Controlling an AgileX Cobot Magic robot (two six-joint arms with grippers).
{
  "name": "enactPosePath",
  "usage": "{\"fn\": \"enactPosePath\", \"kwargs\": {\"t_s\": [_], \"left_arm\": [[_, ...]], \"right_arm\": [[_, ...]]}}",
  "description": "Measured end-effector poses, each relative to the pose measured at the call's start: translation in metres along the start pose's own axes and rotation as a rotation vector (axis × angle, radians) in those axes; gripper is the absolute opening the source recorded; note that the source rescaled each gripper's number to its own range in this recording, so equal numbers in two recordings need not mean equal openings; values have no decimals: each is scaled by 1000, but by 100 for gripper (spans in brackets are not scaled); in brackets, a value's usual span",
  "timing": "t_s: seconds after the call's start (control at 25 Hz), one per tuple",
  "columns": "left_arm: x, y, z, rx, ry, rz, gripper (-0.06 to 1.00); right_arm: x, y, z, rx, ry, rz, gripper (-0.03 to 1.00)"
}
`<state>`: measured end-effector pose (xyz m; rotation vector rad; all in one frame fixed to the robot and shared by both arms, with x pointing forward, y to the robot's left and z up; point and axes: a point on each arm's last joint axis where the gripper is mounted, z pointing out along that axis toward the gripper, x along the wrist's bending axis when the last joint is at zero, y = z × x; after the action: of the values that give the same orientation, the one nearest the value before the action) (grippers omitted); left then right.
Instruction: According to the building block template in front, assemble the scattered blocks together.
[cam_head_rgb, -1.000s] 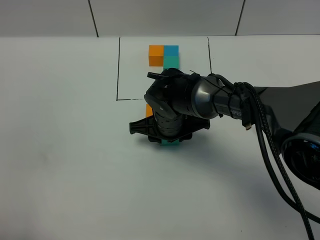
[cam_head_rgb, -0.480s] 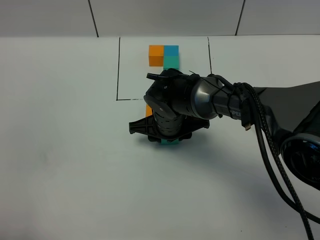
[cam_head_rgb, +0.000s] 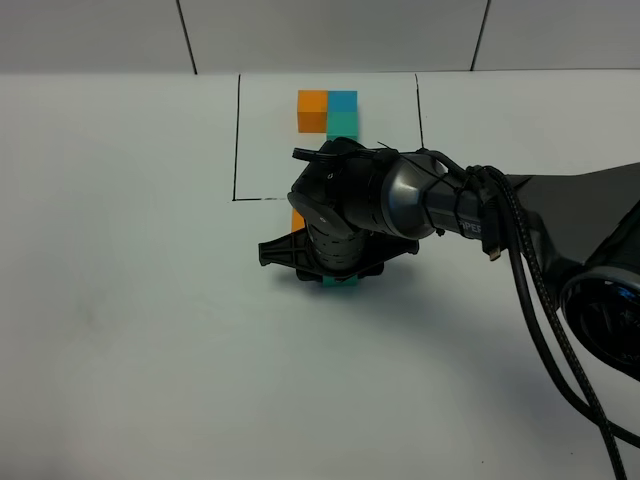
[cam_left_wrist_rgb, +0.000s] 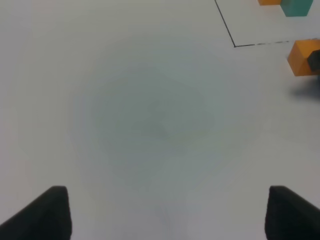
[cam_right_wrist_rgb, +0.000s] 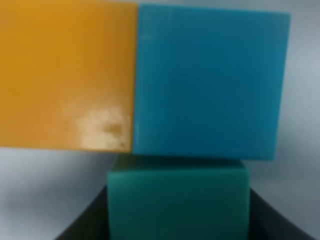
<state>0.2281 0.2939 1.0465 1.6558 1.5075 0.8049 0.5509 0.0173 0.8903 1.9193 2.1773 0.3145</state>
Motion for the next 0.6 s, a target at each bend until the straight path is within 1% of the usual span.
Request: {"fn": "enactPosePath", "kwargs": {"t_s": [0.6], "left_arm": [[0, 0, 0, 0, 0, 0, 76]], "right_arm": [[0, -1, 6, 6, -10, 10, 3]]}}
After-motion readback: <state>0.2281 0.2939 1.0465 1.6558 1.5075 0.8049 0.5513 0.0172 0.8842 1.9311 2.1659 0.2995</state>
